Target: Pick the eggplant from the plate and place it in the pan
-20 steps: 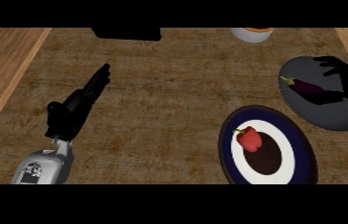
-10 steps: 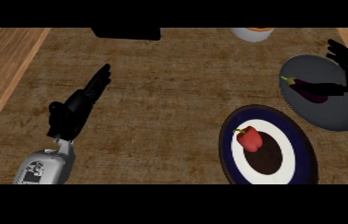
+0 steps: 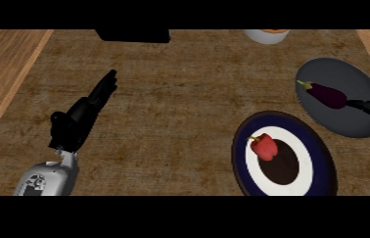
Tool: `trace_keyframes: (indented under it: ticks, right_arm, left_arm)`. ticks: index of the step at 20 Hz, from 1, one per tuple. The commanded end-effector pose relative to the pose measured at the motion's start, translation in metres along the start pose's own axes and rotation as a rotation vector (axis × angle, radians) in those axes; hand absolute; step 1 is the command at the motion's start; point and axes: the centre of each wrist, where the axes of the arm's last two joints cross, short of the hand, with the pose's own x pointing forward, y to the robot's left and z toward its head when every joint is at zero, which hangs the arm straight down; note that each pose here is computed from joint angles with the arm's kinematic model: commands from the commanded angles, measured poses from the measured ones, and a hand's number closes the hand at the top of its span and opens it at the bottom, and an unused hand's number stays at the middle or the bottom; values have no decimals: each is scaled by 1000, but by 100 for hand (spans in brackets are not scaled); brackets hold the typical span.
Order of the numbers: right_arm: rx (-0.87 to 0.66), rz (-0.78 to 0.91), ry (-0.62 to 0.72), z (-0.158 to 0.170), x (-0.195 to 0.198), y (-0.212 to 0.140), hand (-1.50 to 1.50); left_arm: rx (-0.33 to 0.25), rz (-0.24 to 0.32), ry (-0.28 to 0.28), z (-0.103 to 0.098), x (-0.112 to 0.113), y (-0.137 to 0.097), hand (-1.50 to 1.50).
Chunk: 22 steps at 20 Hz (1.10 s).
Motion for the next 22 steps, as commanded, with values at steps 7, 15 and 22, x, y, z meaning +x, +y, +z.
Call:
trace_keyframes:
  ticks: [7, 15, 22]
  right_arm:
    - [37, -90, -164, 44, -10, -60, -150]
    - [62, -134, -135, 92, -53, -49, -150]
    - [45, -115, -150, 114, -57, -65, -150]
  left_arm:
    - [14, 7, 15, 2, 1, -11, 0]
    - [31, -5, 22, 4, -6, 13, 0]
    - [33, 2, 29, 4, -7, 4, 0]
